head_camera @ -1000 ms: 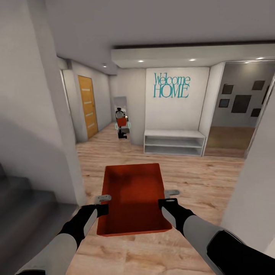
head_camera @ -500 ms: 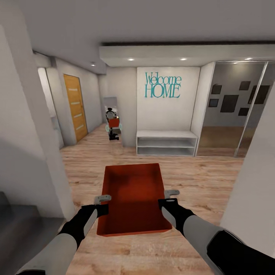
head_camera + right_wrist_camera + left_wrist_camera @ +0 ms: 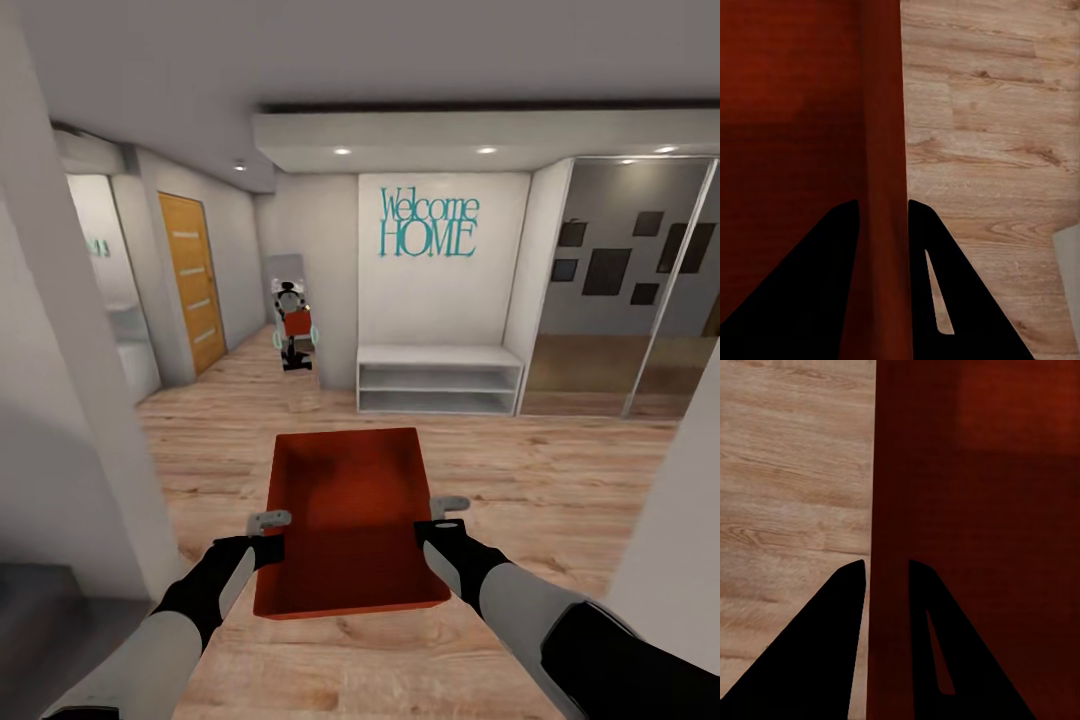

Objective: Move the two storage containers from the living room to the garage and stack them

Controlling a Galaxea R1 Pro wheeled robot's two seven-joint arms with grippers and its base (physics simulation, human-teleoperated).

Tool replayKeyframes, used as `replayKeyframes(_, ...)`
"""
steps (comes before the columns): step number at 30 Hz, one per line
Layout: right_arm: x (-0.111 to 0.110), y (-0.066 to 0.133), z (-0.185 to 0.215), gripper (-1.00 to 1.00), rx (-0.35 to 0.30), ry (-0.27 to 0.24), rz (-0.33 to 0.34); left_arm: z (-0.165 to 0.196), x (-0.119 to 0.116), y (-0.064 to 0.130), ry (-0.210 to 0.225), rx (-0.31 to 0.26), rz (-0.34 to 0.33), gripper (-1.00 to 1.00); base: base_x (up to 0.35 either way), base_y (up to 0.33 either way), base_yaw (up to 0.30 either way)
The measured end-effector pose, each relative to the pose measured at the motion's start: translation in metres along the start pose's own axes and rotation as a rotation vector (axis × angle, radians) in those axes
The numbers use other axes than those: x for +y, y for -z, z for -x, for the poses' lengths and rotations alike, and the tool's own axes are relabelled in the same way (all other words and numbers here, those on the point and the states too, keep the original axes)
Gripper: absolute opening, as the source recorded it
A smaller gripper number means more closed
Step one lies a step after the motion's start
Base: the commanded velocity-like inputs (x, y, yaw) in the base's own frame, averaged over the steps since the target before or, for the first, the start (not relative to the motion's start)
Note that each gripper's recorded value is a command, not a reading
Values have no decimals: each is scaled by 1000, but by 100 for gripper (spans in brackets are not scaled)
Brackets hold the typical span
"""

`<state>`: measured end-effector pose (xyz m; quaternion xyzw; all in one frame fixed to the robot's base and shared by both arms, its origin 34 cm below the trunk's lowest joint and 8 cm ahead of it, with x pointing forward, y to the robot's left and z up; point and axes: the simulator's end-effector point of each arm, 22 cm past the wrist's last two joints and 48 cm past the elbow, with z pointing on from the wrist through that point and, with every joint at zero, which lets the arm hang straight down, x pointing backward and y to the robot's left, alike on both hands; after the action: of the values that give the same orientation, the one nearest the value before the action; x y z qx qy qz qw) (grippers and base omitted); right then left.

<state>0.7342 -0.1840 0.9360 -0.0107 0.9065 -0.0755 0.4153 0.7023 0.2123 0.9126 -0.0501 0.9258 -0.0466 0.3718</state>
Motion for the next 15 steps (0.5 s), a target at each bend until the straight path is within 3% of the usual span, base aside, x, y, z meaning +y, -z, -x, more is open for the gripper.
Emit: replayKeyframes(15,0,0,1,-100,-1,-1,0,0,0,0,0,-1,-1,-100,326,0,0)
